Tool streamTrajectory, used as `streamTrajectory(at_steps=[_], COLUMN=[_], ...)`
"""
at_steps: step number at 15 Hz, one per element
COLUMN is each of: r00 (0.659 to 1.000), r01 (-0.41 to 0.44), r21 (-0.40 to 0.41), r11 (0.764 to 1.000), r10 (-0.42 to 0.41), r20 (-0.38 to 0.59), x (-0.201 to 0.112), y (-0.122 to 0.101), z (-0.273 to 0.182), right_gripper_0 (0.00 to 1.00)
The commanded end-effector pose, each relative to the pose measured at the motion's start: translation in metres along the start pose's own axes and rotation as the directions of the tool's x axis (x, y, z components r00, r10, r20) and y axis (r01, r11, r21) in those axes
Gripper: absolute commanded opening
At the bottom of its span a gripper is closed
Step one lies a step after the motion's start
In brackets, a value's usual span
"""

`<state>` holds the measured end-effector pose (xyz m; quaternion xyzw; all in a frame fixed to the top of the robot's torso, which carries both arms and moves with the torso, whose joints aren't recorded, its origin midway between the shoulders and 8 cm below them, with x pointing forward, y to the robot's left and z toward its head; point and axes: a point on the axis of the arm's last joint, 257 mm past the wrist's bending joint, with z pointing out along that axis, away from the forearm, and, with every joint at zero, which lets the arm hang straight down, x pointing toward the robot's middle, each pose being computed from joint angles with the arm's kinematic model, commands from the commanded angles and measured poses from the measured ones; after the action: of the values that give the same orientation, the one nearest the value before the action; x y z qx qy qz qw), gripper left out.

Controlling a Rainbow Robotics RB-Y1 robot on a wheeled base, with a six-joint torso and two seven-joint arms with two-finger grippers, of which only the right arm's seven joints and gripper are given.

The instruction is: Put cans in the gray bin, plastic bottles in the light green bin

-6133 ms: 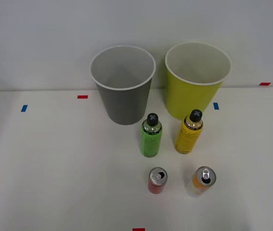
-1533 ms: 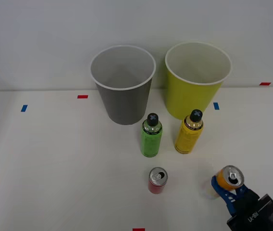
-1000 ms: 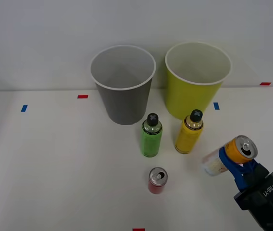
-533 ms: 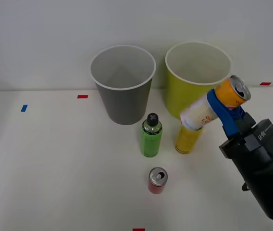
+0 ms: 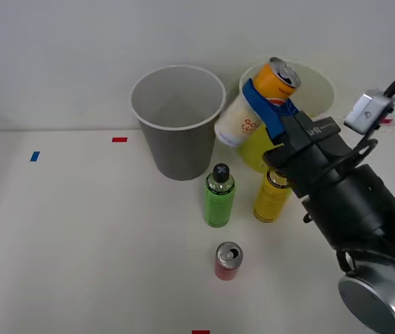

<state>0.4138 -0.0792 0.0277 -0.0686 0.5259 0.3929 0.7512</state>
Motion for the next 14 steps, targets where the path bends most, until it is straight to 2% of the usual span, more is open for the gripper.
streamTrajectory(at_steps=[1,6,10,14], r00=[0.999,0.999,0.994,0.979], r01=[0.022,0.018,0.073,0.170], r21=[-0.014,-0.030,-0.033,-0.025], r11=[1.000,0.999,0.997,0.985], r10=[-0.023,-0.019,-0.076,-0.171], r20=[-0.045,-0.039,-0.077,-0.113], x=[0.004,0.027,0.051,0.071], y=[0.015,0.011,0.009,0.000], z=[0.036,0.111,0.155,0.177], right_gripper_0=[0.00,0.00,0.00,0.00])
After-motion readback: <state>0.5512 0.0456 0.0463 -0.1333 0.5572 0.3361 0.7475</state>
